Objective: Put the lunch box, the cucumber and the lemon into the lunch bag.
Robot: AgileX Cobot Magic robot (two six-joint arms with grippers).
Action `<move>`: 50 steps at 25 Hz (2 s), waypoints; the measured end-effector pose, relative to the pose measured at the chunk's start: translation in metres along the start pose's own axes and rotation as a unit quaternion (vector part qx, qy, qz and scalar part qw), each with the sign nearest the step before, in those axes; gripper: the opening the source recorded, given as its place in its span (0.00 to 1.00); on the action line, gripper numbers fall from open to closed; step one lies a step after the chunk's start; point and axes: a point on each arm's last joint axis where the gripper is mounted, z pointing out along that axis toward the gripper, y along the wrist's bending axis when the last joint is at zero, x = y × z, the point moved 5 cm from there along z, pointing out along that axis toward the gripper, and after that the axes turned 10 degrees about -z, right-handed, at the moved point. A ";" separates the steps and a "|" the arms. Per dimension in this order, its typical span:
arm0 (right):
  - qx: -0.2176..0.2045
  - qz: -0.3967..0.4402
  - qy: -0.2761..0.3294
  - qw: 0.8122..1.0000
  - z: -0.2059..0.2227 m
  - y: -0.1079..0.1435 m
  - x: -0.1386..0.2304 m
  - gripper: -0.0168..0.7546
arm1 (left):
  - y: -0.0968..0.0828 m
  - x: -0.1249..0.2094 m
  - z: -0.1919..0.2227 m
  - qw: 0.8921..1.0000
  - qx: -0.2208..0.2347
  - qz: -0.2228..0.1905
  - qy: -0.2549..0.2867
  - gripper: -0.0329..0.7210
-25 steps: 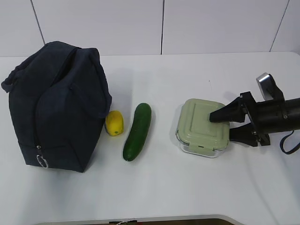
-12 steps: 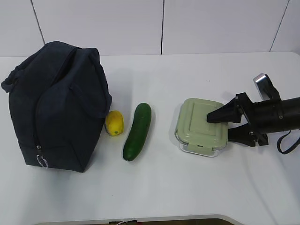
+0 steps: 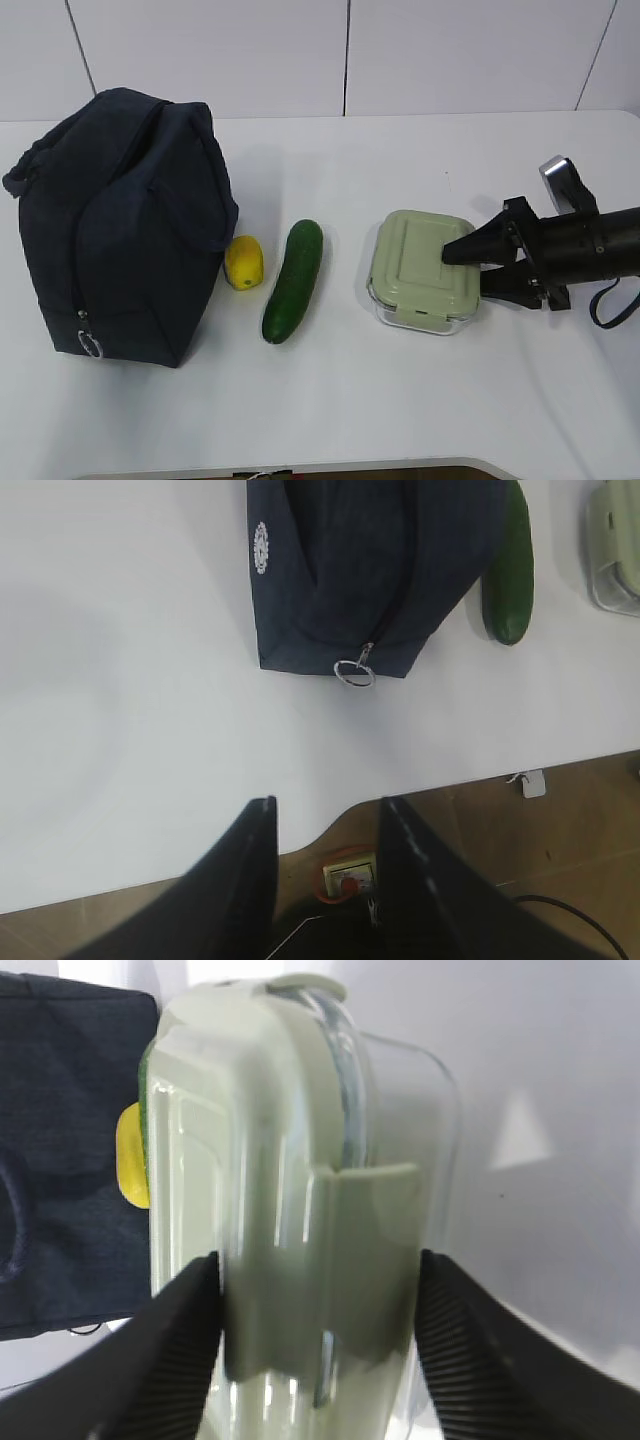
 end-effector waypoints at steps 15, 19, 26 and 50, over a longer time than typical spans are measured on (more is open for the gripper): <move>-0.011 -0.012 0.007 1.000 0.000 0.003 0.002 0.54 | 0.000 0.000 0.000 1.000 0.000 0.000 0.000 0.36; -0.013 -0.013 0.008 1.000 0.000 0.004 0.002 0.54 | 0.000 0.000 0.000 1.000 0.000 0.000 0.000 0.36; -0.043 -0.008 0.007 0.999 0.001 0.011 0.002 0.54 | 0.000 0.000 0.000 1.000 0.000 0.000 0.000 0.36; -0.057 -0.033 -0.032 0.997 -0.026 0.057 -0.015 0.54 | 0.001 -0.008 0.015 0.999 -0.002 -0.012 0.044 0.36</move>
